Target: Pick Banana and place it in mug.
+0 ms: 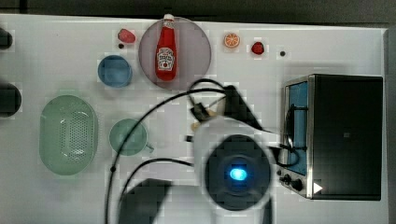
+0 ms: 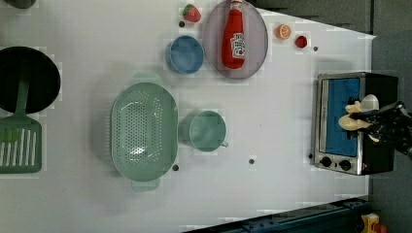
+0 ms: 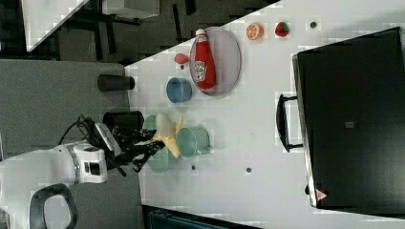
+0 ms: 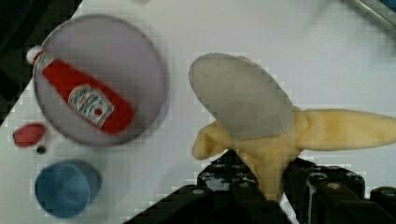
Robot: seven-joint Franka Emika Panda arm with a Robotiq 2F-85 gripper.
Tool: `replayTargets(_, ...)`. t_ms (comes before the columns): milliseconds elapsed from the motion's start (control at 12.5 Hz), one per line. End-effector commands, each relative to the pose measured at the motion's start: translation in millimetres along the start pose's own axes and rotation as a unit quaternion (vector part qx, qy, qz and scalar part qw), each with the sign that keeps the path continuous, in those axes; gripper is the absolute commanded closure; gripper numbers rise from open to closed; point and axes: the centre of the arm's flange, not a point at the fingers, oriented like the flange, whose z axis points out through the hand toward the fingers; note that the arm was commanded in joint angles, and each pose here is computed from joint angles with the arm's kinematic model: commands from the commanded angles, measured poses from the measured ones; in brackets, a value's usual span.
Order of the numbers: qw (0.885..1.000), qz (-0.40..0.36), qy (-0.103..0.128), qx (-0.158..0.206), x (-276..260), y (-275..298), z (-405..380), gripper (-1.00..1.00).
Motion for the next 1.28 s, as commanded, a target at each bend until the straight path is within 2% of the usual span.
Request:
replayTargets(80, 0.998, -0.016, -0.026, -0.061, -81, -48, 40, 0.46)
replayTargets(400, 0.998, -0.005, -0.046, -0.050, -161, -88, 60, 0.46)
replayTargets(720, 0.996, 0.053, -0.051, -0.051, -215, -115, 109, 0.46)
replayTargets(960, 0.992, 0.092, -0.063, -0.065, -232, -126, 160, 0.46)
replayTargets(1120, 0.991, 0.086, -0.050, -0.089, -231, -125, 192, 0.46)
replayTargets(1280, 0.993, 0.086, -0.052, -0.064, -230, -132, 211, 0.46)
